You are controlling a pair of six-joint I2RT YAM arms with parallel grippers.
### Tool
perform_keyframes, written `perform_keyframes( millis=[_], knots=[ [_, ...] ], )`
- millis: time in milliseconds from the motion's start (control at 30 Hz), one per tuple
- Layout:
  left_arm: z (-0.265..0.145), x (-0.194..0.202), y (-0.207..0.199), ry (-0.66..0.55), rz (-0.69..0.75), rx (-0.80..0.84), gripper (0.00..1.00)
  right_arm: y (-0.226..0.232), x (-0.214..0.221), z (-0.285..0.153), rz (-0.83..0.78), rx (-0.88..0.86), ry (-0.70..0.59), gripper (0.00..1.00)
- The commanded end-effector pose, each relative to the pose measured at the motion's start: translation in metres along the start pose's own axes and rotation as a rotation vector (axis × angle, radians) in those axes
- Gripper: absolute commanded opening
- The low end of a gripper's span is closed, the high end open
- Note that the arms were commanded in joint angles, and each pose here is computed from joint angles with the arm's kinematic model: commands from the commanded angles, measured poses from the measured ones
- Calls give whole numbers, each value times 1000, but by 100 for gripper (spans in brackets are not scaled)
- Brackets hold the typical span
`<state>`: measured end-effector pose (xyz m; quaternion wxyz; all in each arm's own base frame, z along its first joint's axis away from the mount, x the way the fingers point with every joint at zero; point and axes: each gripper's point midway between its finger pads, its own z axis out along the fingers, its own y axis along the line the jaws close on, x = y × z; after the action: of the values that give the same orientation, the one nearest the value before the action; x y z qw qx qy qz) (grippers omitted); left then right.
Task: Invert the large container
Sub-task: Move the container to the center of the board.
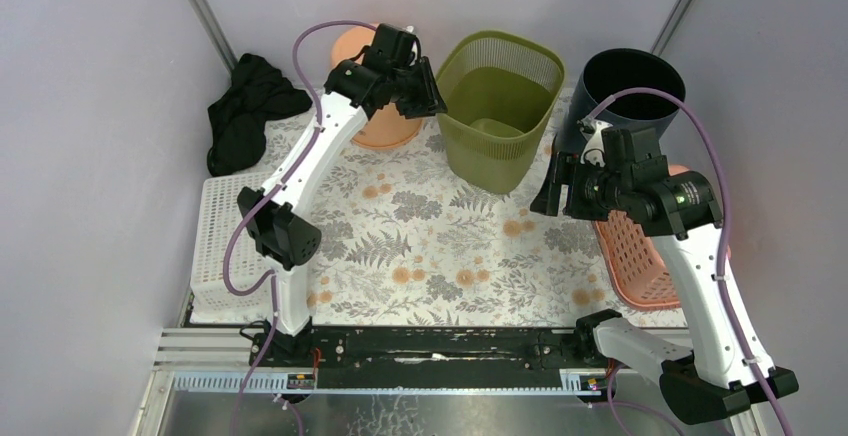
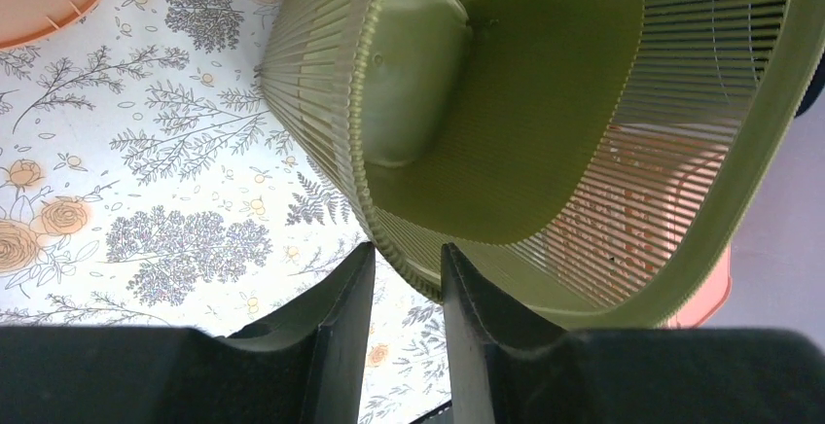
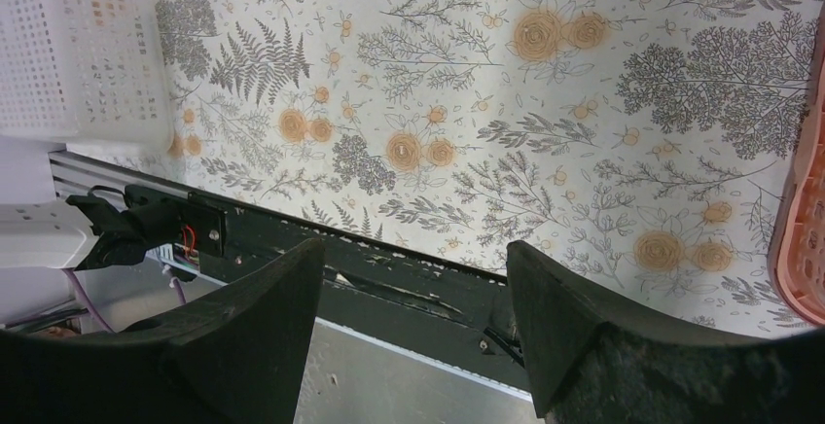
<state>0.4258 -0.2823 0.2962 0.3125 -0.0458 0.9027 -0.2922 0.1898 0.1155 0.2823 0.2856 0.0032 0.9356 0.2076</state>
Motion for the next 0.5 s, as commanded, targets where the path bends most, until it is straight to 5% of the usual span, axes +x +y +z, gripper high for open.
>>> perform_keyframes(
  millis=[0,467],
  knots=[
    [-16,4,-9,25,26,37,37,11,-7,-14,-14,-39,-36,76],
    [-17,3,-25,46,21,95,29,12,-11,-12,-21,-47,-43,77]
  ],
)
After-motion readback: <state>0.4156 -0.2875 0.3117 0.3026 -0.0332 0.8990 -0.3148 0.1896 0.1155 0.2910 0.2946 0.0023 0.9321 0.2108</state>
